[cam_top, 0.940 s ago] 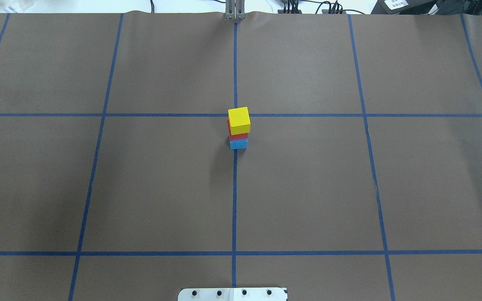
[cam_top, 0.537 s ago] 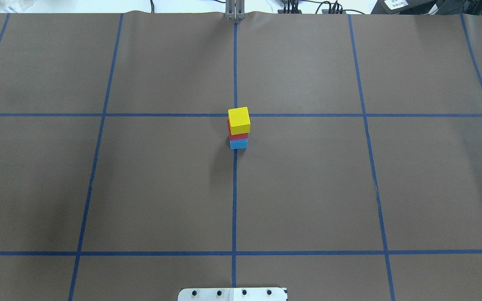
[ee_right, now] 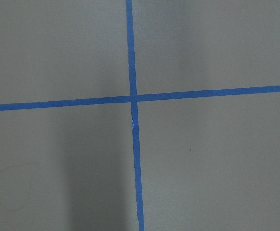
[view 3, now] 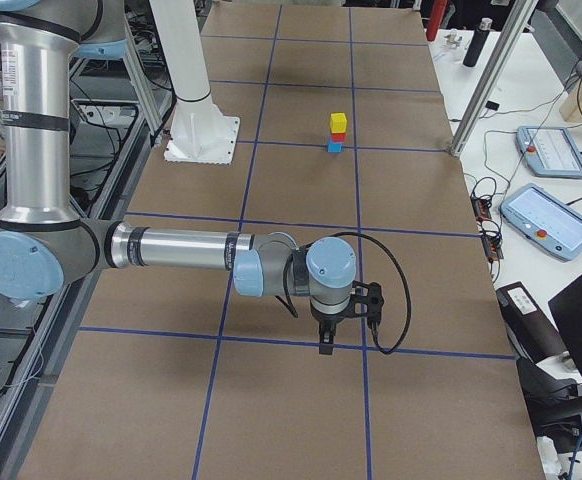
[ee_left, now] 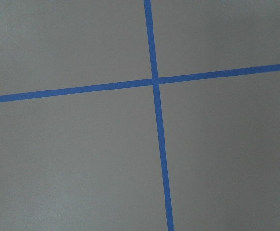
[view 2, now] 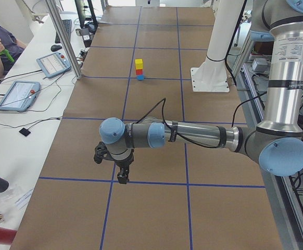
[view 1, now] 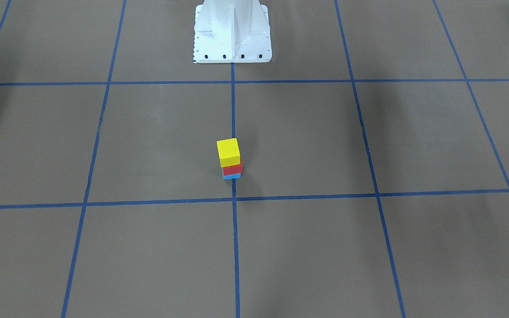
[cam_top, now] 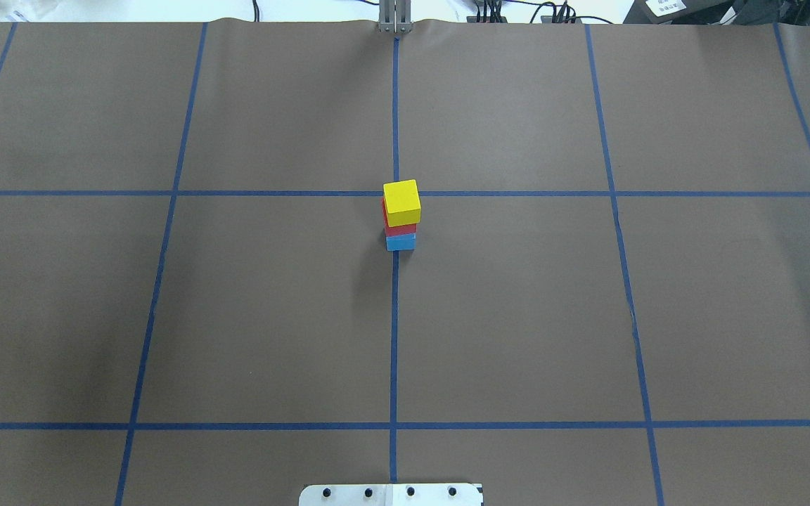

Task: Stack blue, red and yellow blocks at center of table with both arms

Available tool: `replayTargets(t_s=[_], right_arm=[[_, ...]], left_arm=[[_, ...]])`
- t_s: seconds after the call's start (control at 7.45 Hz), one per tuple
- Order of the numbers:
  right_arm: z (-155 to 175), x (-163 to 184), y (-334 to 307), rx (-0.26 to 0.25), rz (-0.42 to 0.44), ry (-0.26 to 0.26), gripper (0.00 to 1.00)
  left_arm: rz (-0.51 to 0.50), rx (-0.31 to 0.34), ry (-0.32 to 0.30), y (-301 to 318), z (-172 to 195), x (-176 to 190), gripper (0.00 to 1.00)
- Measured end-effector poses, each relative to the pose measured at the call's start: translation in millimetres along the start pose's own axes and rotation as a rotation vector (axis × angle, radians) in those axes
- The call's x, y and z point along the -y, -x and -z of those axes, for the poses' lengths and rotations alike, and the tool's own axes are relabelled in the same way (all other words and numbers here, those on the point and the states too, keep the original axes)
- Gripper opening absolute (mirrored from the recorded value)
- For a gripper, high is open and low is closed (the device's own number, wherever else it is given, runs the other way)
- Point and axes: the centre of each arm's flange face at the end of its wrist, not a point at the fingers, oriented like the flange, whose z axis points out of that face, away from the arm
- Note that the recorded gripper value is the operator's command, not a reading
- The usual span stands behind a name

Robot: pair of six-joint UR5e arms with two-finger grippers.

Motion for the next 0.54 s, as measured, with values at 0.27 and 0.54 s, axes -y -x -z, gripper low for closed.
replayTargets(t_s=[0.27, 0.54], right_arm=[[2.3, 1.3, 0.9, -0.001, -0.007, 0.001, 1.0], [3.2, 2.3, 0.9, -0.001, -0.013, 0.004, 1.0]], left_arm=[[-0.001, 0.0, -0.001, -0.3, 0.4, 0.3, 1.0], [-0.001, 0.0, -0.002, -0.6, 0.8, 0.8, 1.0]])
